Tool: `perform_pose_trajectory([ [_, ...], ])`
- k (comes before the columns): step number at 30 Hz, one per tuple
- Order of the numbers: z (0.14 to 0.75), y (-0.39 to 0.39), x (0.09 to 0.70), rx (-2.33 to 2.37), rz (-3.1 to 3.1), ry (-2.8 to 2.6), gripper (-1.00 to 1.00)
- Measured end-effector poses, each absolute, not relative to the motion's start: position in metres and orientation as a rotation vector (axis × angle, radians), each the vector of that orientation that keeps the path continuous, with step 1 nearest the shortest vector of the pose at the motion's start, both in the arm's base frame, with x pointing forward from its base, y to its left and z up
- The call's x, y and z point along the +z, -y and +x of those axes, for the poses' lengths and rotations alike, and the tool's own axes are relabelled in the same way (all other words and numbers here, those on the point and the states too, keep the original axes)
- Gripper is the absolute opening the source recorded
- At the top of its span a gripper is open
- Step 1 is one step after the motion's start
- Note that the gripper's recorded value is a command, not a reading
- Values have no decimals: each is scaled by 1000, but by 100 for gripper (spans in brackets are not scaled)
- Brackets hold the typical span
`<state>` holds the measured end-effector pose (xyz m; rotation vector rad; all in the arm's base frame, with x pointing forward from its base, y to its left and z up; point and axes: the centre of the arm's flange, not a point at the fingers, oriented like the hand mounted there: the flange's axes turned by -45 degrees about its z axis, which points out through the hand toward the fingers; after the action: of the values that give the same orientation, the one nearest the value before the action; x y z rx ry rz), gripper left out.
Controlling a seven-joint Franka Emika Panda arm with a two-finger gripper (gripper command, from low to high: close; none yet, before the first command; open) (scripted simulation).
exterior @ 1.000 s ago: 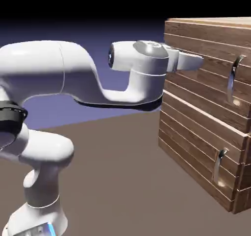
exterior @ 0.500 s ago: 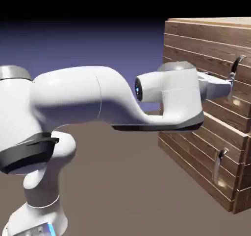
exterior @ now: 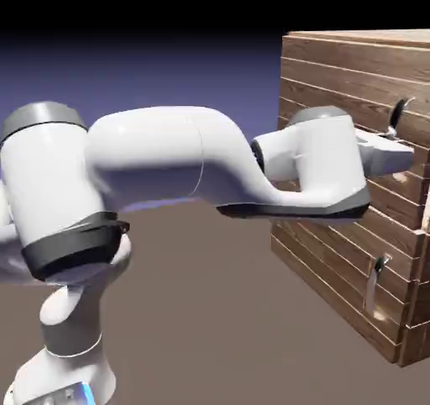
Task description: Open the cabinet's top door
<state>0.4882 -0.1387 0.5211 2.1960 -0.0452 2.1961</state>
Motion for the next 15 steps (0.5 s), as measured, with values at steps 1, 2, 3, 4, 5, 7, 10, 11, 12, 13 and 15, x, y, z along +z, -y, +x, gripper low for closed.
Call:
perform_pose_trajectory([
  [1,481,136,521,2190,2189,63,-100],
  [2,474,134,521,2183,2182,79,-100],
  [3,468,131,521,2175,2175,94,-100],
  [4,461,128,521,2168,2167,109,-100],
  [5,454,125,521,2161,2160,124,-100],
  [7,441,120,521,2146,2145,153,-100],
  [10,422,110,521,2123,2123,196,-100],
  [11,416,107,521,2116,2115,210,-100],
  [12,409,104,521,2108,2107,223,-100],
  [13,403,100,521,2101,2100,237,-100],
  [15,391,93,521,2086,2085,264,-100],
])
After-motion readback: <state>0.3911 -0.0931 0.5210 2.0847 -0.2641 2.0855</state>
